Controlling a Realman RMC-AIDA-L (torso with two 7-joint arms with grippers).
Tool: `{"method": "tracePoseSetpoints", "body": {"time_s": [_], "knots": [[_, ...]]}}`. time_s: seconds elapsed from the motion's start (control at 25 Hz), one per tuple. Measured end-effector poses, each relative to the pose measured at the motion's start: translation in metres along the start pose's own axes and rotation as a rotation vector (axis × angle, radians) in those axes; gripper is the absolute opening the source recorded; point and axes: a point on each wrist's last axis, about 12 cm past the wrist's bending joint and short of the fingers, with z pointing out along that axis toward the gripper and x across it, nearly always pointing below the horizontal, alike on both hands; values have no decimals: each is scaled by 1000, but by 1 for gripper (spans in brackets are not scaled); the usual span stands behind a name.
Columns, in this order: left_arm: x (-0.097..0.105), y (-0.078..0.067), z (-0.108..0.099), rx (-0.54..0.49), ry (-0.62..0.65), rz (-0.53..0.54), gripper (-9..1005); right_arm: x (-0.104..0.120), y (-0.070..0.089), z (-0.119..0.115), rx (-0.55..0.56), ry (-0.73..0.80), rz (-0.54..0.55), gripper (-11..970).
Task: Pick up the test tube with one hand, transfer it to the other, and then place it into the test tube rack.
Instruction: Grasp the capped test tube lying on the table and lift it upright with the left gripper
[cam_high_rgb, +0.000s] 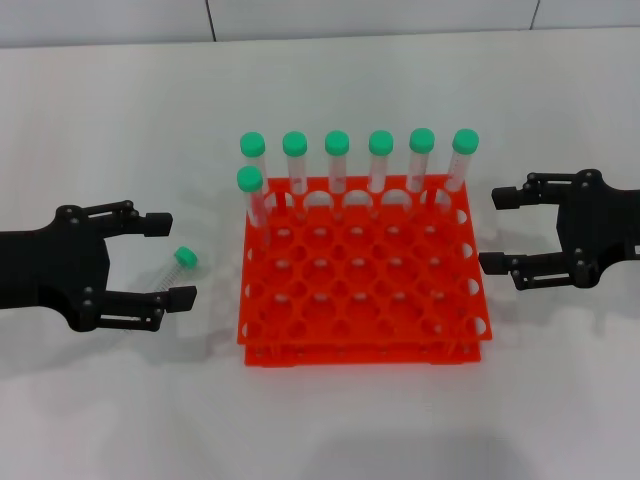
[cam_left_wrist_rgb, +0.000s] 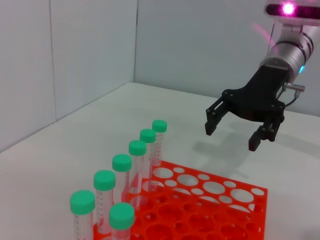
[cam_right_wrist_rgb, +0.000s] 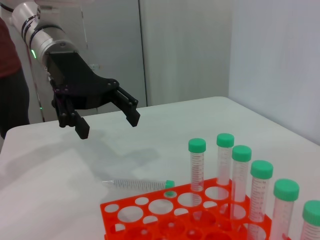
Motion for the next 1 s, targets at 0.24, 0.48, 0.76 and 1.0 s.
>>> {"method": "tracePoseSetpoints", "body": {"time_s": [0.24,0.48,0.76,1.0], "knots": [[0,0,0,0,0,0,894,0,0,0,0,0,0,771],[0,0,0,0,0,0,894,0,0,0,0,0,0,771],[1,1,-2,-8,7,-5,893,0,0,0,0,-2,0,771],[2,7,-15,-27,81,-72,892,-1,1,1,-5,-9,-1,771]]}}
